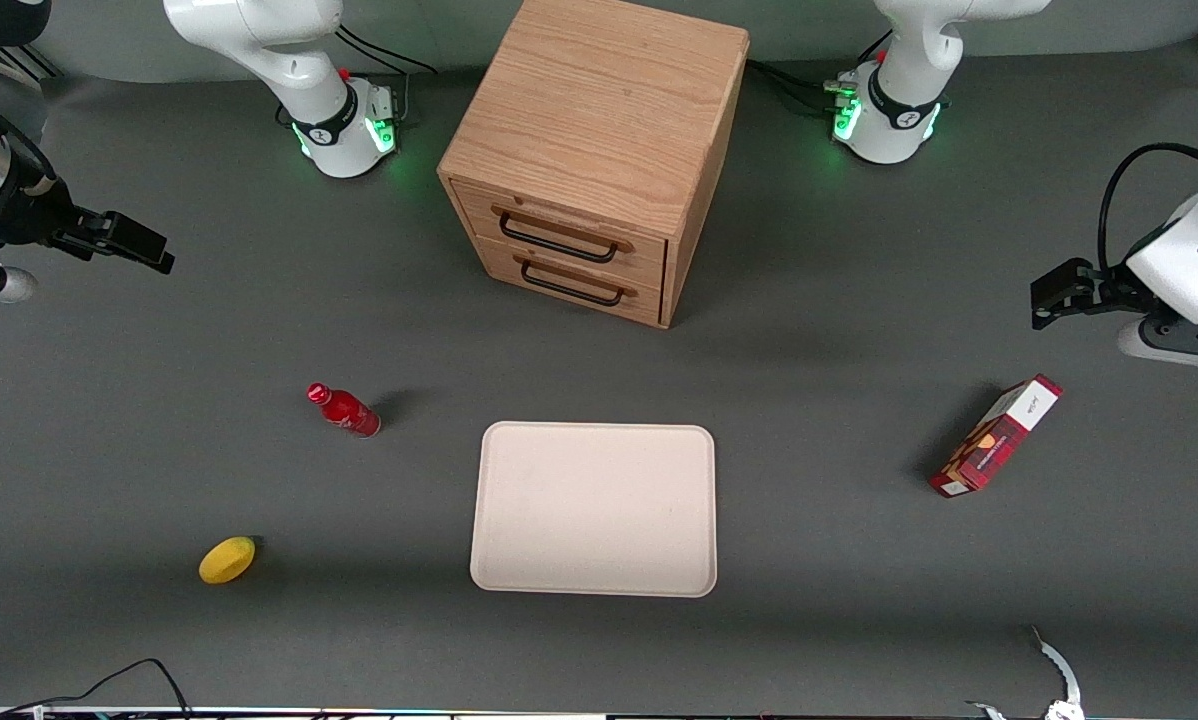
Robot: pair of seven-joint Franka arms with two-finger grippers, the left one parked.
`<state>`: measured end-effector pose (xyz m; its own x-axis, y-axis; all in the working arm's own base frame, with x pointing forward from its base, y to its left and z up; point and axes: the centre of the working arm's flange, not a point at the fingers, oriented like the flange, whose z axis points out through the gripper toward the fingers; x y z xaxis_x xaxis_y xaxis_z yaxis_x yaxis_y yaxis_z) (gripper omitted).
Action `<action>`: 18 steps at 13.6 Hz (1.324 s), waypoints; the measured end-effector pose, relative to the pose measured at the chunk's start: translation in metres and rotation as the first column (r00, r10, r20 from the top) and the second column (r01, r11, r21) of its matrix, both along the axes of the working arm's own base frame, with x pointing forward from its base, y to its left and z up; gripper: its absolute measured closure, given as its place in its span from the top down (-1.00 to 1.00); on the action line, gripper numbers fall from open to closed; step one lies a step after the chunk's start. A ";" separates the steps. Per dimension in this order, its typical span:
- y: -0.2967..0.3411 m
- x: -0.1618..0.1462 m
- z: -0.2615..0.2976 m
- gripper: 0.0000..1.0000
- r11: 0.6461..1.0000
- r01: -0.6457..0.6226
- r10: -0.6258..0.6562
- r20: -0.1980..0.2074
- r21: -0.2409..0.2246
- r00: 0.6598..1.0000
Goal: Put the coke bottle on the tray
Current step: 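Move the open right gripper down over the red Coca-Cola bottle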
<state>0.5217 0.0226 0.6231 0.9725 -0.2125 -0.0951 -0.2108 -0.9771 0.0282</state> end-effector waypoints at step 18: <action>0.034 0.066 -0.143 1.00 0.998 0.003 -0.003 -0.002 0.057 1.000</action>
